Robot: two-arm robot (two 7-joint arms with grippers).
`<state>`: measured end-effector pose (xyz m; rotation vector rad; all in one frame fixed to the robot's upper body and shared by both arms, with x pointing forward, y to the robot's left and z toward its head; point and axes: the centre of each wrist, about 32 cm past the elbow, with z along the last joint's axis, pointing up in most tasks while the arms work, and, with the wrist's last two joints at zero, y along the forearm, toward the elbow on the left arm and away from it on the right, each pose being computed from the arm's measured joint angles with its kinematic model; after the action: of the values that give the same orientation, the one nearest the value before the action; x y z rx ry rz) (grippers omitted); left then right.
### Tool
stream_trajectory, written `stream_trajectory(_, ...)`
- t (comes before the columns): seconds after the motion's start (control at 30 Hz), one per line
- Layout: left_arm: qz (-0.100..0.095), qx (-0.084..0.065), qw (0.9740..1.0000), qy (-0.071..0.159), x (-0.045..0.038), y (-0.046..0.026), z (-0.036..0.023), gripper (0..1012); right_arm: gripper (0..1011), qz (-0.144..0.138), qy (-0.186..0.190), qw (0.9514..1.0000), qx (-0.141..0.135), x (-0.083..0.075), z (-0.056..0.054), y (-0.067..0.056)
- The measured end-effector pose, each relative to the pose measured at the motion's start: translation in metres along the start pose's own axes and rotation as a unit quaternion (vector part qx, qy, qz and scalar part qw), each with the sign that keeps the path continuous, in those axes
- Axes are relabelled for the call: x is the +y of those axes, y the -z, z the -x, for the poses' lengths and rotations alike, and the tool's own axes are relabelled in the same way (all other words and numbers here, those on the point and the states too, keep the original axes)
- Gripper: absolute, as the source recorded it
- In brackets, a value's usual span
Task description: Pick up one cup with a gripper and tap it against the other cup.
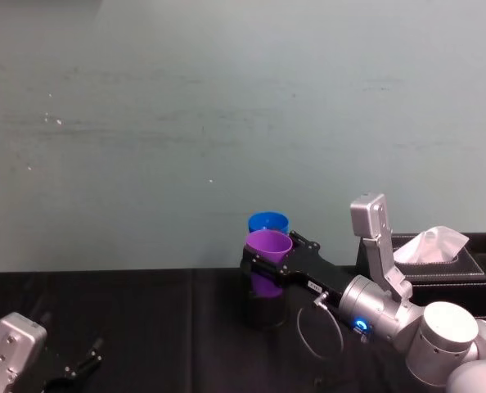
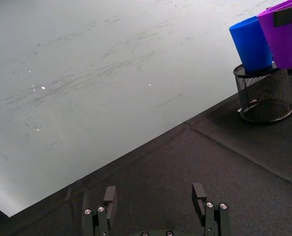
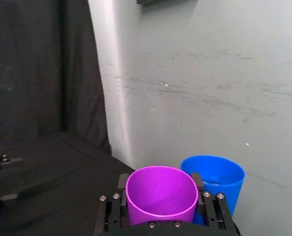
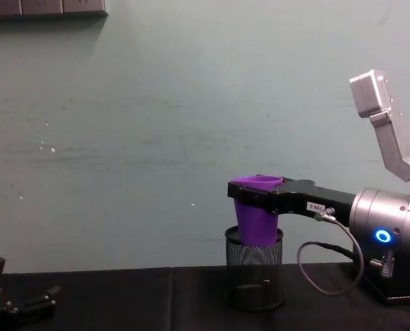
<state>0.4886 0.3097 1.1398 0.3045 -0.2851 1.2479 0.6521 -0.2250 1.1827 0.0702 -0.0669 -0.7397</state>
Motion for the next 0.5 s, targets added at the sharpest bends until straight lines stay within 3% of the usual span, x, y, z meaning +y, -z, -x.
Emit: stream_trajectory(0.5,0.0,0.0,1.0,0.0,0.0,0.0,0.0,1000,755,0.004,-0.027,0.9996,0.013,-0.026,0.017,0.001)
